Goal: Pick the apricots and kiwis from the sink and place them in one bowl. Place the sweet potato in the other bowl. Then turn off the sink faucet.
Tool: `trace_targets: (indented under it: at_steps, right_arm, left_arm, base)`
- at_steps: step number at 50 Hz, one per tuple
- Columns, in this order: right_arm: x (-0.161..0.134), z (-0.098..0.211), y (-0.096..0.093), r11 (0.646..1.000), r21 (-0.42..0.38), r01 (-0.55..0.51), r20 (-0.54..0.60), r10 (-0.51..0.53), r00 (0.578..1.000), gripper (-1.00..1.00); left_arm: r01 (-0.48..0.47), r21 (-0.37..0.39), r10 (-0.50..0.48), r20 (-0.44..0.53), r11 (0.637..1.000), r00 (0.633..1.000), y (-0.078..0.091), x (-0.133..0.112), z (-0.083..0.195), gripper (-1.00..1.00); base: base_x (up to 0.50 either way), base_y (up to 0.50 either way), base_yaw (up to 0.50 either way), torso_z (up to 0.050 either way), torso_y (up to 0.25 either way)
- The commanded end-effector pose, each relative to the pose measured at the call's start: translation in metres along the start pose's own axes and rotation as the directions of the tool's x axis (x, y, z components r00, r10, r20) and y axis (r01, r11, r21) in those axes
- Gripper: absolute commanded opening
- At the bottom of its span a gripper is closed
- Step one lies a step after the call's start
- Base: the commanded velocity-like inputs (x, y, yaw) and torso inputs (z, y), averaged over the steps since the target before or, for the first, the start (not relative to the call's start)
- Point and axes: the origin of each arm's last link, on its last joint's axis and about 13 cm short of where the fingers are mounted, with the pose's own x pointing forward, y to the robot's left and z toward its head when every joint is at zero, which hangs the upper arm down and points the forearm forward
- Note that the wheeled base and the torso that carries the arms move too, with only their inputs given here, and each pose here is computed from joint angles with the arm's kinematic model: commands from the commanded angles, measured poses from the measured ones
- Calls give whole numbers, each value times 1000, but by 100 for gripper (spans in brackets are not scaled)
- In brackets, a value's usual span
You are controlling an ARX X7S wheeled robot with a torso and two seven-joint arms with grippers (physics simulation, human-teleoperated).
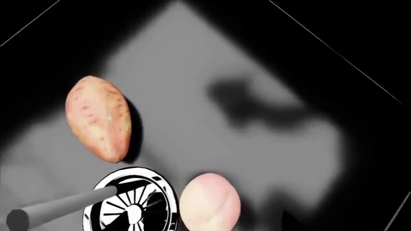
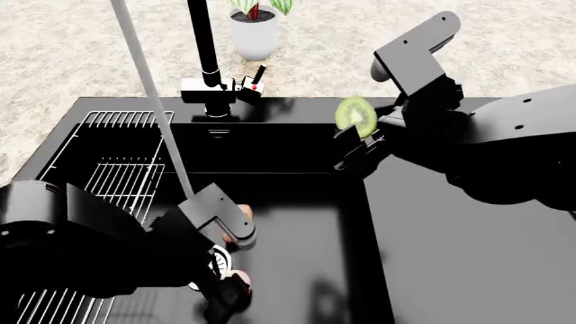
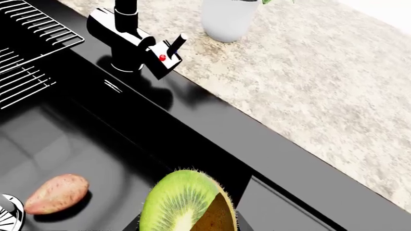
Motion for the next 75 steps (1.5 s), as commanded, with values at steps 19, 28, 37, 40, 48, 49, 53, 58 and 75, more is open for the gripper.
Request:
trace_targets:
  at_steps: [19,28,37,40,48,49,53,58,75]
  right_arm:
    - [3,-1,-1,1000,6,-1,-2,1,1000,-100]
    - [2,-2,-1,1000,8,1,-4,-1,1000,-100]
    - [3,-4,-2,1000,12,0,-5,0,1000,-100]
    - [3,-4,-2,1000,13,0,-3,0,1000,-100]
    - [3,-5,-2,1000,14,1,-1,-1,1000,-100]
    - [3,-5,-2,1000,14,0,-1,0,1000,-100]
    - [2,-5,-2,1000,13,0,1,0,1000,-100]
    - [1,-5,-1,1000,14,0,0,0,1000,-100]
    - [-4,0,3,1000,-3,1,20,-1,1000,-100]
  left_arm:
    - [61,-47,-65,-83,997,994,9,31,-10,100]
    - [70,-31,-73,-74,997,995,9,36,-10,100]
    - [65,-25,-67,-97,998,993,10,46,-13,100]
    - [62,-31,-65,-109,998,992,10,50,-15,100]
    - [72,-35,-76,-138,997,988,7,54,-20,100]
    - [73,-34,-78,-141,997,987,7,54,-21,100]
    - [74,-34,-78,-151,997,985,7,56,-22,100]
    - [74,-33,-78,-148,997,986,6,55,-24,-100]
    - [29,-31,-28,34,999,999,3,25,-12,-100]
  base:
    - [0,0,0,0,0]
    - [0,0,0,0,0]
    - [0,0,0,0,0]
    - [0,0,0,0,0]
    - [0,0,0,0,0]
    - [0,0,0,0,0]
    - [0,0,0,0,0]
    - [0,0,0,0,0]
    - [0,0,0,0,0]
